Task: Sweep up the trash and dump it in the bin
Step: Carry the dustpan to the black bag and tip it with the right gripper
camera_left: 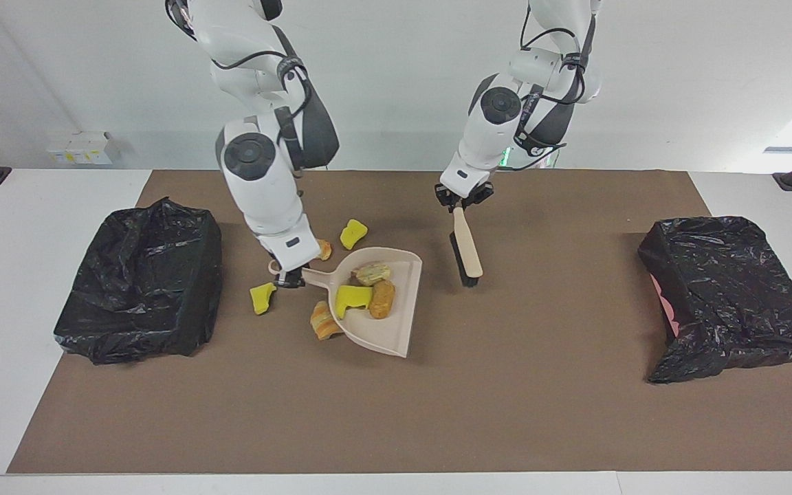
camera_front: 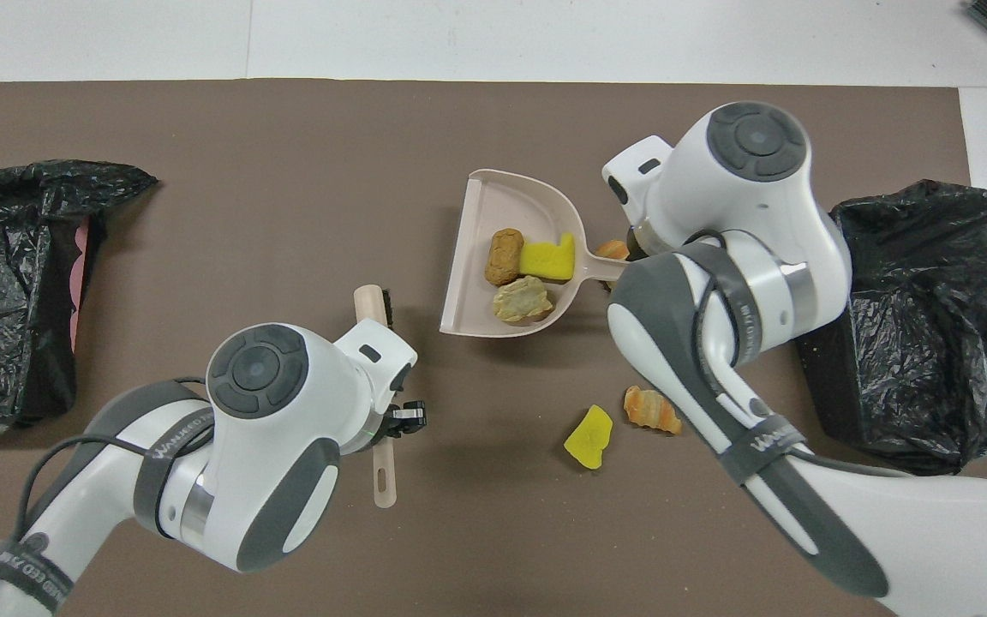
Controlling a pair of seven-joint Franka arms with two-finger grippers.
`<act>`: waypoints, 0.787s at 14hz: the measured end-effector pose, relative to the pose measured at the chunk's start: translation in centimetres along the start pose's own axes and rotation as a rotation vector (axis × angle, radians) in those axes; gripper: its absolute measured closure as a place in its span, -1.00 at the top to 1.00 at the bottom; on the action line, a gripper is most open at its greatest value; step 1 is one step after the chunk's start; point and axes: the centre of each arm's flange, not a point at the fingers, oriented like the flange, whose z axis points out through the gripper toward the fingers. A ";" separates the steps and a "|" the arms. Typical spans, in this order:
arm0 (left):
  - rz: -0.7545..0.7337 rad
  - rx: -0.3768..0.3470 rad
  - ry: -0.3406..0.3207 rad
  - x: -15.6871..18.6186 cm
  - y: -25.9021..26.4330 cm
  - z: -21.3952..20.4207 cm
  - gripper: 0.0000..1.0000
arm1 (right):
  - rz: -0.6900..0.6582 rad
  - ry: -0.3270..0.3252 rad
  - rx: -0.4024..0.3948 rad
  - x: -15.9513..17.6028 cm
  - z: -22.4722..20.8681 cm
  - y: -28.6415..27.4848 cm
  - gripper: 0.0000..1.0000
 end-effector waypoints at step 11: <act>0.002 0.034 0.036 -11.8 6.6 8.2 -0.47 | -0.120 -0.030 -0.041 -35.5 -6.9 0.8 -0.37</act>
